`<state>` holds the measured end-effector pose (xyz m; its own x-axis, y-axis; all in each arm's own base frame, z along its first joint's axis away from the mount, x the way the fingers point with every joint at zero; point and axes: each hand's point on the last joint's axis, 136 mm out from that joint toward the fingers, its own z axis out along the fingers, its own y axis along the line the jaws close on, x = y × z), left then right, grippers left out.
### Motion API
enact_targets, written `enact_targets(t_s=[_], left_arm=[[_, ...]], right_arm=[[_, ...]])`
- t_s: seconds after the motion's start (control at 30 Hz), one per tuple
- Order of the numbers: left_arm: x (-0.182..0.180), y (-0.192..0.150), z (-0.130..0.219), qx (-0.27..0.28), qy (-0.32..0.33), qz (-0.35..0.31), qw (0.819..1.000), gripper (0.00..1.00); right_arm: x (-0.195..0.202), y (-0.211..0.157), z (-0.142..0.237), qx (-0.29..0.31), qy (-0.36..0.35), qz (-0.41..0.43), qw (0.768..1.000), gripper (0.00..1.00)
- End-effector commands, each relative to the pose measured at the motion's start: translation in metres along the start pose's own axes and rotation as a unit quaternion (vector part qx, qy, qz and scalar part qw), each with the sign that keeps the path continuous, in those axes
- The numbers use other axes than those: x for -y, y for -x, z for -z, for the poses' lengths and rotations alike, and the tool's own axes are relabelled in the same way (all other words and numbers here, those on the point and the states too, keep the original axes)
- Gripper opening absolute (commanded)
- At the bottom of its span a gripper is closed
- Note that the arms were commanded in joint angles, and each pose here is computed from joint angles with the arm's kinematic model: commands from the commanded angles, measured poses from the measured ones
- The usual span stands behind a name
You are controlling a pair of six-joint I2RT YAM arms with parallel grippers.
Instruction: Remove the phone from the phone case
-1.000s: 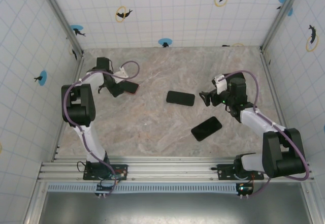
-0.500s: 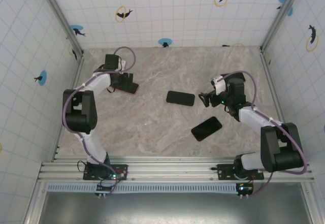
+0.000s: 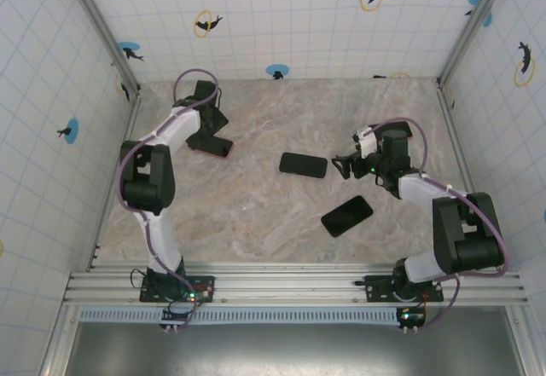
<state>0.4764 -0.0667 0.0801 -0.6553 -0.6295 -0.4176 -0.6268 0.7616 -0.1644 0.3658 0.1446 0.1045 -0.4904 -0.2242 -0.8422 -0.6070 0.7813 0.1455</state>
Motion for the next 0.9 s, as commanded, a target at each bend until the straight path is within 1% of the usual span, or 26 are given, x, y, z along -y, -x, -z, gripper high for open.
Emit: enact_targets(t_s=[0.0,0.13,0.37,0.47,0.77,0.87], left_arm=[[-0.031,-0.007,-0.004,-0.009,0.093,0.099,0.991,0.98],[-0.021,-0.01,-0.014,-0.014,0.079,0.136,0.988,0.98],[-0.019,-0.015,-0.033,-0.03,0.113,0.162,0.98,0.98],[-0.017,-0.017,-0.036,-0.038,0.125,0.165,0.978,0.98],[-0.029,-0.032,-0.045,-0.056,0.16,0.174,0.97,0.98],[-0.028,-0.036,-0.051,-0.064,0.161,0.174,0.97,0.98]], right_arm=[[0.002,0.022,-0.002,0.029,0.008,0.01,0.999,1.0],[0.002,0.022,-0.002,0.031,0.012,0.006,0.999,1.0],[-0.006,0.038,-0.001,0.052,0.042,-0.003,0.998,1.0],[-0.007,0.039,-0.002,0.054,0.047,-0.008,0.997,0.99],[-0.005,0.036,-0.011,0.045,0.061,-0.021,0.997,1.0],[-0.004,0.04,-0.012,0.047,0.059,-0.023,0.997,1.0]])
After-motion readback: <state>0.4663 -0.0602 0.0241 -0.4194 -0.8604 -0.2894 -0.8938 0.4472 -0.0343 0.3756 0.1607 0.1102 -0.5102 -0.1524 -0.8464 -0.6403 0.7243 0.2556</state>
